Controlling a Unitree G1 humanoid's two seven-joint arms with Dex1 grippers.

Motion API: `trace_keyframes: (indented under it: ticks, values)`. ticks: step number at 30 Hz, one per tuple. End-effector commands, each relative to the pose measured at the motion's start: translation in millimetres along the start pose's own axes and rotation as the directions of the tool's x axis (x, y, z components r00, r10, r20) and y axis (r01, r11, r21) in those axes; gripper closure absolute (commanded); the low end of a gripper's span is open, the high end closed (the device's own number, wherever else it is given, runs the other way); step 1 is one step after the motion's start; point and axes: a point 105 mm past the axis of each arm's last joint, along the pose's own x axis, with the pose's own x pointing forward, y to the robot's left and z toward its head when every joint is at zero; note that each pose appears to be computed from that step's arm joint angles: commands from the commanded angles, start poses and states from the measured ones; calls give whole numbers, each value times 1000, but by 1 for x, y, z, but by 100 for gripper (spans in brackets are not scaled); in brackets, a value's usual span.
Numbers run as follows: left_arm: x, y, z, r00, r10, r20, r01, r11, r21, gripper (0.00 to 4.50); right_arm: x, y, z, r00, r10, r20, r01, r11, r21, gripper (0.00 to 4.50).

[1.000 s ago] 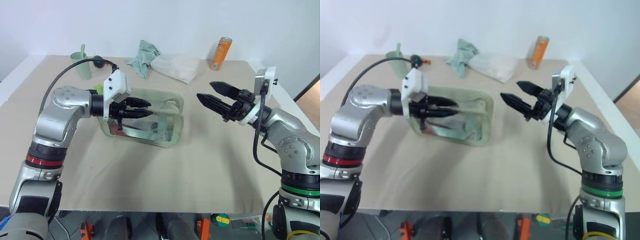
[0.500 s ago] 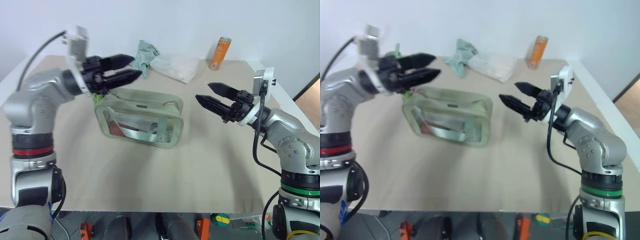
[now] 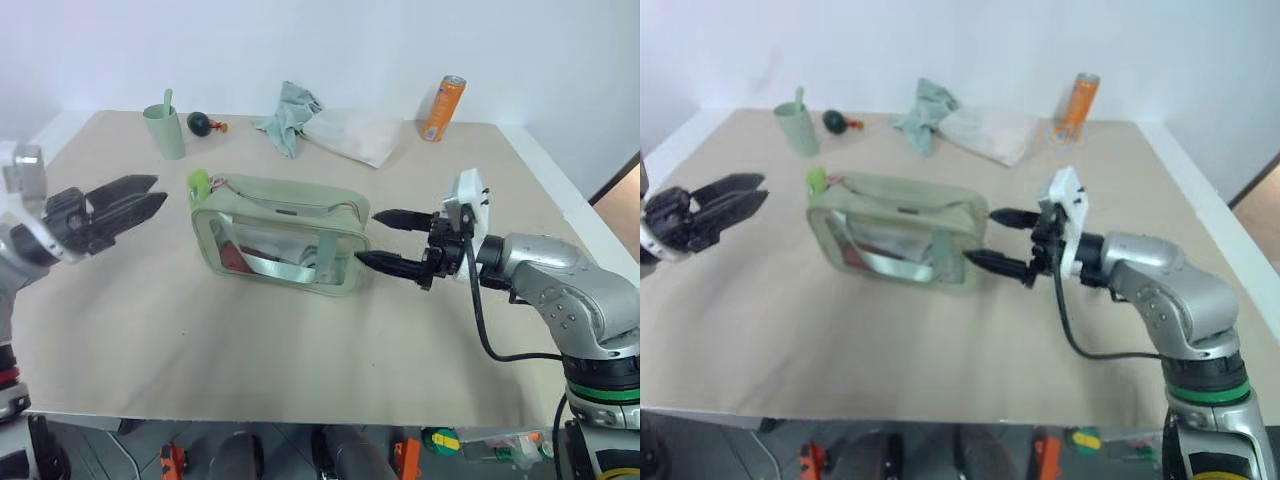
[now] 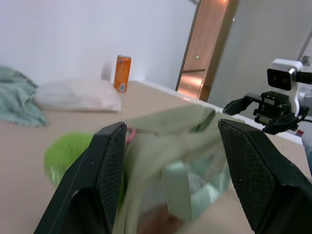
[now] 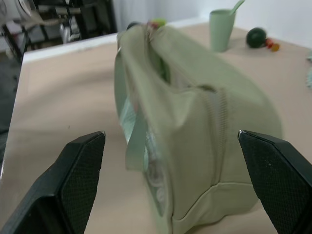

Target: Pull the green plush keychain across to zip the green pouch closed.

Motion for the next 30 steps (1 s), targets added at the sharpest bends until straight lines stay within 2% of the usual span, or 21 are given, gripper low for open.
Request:
trace_keyframes:
  ticks: [1, 6, 7, 11, 13, 14, 15, 16, 18, 19, 24, 30]
  values:
    - [-10, -12, 7, 1000, 17, 24, -18, 999, 39, 140, 6, 2, 10, 1000, 11, -6, -11, 995, -103, 0]
    - [-30, -4, -3, 991, 133, 33, -134, 991, 12, 140, 18, -1, 8, 1000, 13, -10, -14, 989, -145, 0]
    - [-34, -1, -4, 986, 162, 45, -163, 987, 2, 133, 20, -1, 8, 1000, 18, -5, -18, 989, -149, 53]
    - [-41, 10, -6, 968, 235, 82, -234, 972, -24, 133, 21, -1, 9, 999, 33, 11, -31, 989, -147, 178]
    - [-42, 25, -11, 950, 299, 92, -294, 954, -61, 133, 21, 0, 10, 999, 44, 16, -41, 989, -145, 254]
    - [-41, 32, -15, 941, 328, 87, -322, 944, -79, 133, 21, 1, 11, 999, 49, 17, -46, 988, -145, 262]
    - [-39, 39, -20, 932, 354, 78, -346, 933, -96, 133, 20, 1, 11, 998, 54, 18, -51, 988, -145, 322]
    - [-38, 43, -23, 927, 368, 71, -360, 927, -104, 133, 20, 1, 12, 998, 57, 19, -54, 988, -145, 344]
    - [-30, 56, -32, 915, 401, 49, -393, 911, -126, 133, 20, 2, 12, 998, 57, 15, -54, 987, -148, 424]
    - [-25, 62, -34, 910, 412, 46, -402, 904, -146, 133, 20, 1, 12, 999, 51, 11, -49, 987, -151, 443]
    - [3, 77, -37, 912, 407, 47, -391, 899, -197, 133, 19, 1, 6, 999, 32, -25, -35, 989, -145, 443]
    - [38, 73, -45, 954, 299, 27, -285, 929, -238, 133, 16, 5, 3, 999, 25, -33, -29, 990, -139, 443]
